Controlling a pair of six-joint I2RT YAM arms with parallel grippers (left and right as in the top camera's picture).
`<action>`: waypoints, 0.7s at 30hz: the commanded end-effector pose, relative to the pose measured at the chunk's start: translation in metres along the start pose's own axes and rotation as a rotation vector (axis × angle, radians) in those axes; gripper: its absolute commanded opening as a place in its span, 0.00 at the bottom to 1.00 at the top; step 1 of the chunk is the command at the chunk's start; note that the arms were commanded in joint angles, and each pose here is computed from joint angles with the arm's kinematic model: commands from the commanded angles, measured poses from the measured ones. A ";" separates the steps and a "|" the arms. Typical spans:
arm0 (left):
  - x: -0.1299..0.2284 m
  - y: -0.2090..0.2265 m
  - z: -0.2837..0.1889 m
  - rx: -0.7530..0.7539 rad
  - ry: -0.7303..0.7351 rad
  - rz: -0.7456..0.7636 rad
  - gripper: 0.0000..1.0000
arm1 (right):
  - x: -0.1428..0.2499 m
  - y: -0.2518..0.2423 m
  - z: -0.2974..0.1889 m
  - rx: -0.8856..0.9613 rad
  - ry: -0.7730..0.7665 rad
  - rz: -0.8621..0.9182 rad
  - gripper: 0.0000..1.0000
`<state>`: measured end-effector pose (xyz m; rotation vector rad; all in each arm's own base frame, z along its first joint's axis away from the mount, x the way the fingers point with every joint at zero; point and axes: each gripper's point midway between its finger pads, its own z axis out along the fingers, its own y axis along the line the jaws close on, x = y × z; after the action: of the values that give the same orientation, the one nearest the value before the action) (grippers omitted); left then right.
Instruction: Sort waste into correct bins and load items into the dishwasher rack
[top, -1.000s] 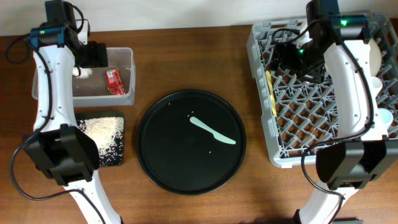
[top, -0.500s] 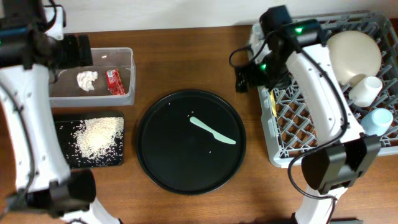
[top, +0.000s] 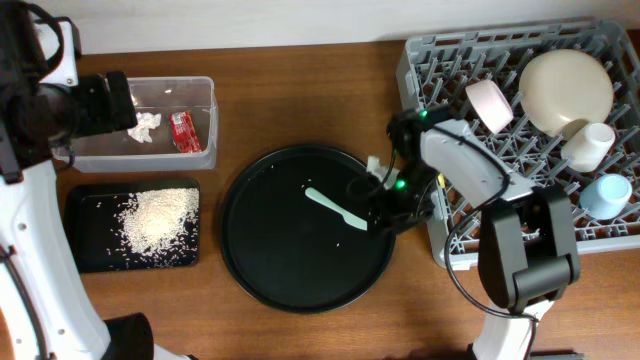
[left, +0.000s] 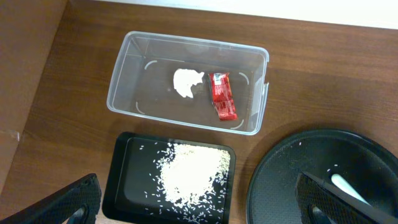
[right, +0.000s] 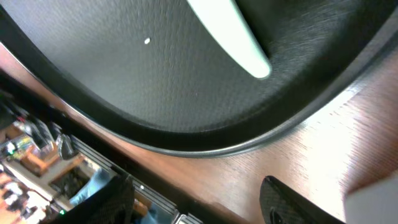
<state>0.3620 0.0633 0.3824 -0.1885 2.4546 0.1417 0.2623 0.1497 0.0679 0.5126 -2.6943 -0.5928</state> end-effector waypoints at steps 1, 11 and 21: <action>-0.005 0.002 -0.006 -0.001 -0.033 -0.020 0.99 | 0.002 0.001 0.025 0.006 0.011 -0.065 0.63; -0.013 0.002 -0.007 -0.001 -0.063 -0.022 0.99 | -0.033 -0.004 0.042 0.079 -0.106 -0.165 0.61; -0.013 0.002 -0.007 -0.001 -0.063 -0.022 0.99 | -0.041 -0.026 0.045 0.186 -0.112 -0.119 0.62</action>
<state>0.3690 0.0643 0.3906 -0.1951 2.4068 0.1409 0.2883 0.1628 0.0162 0.7217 -2.8612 -0.4620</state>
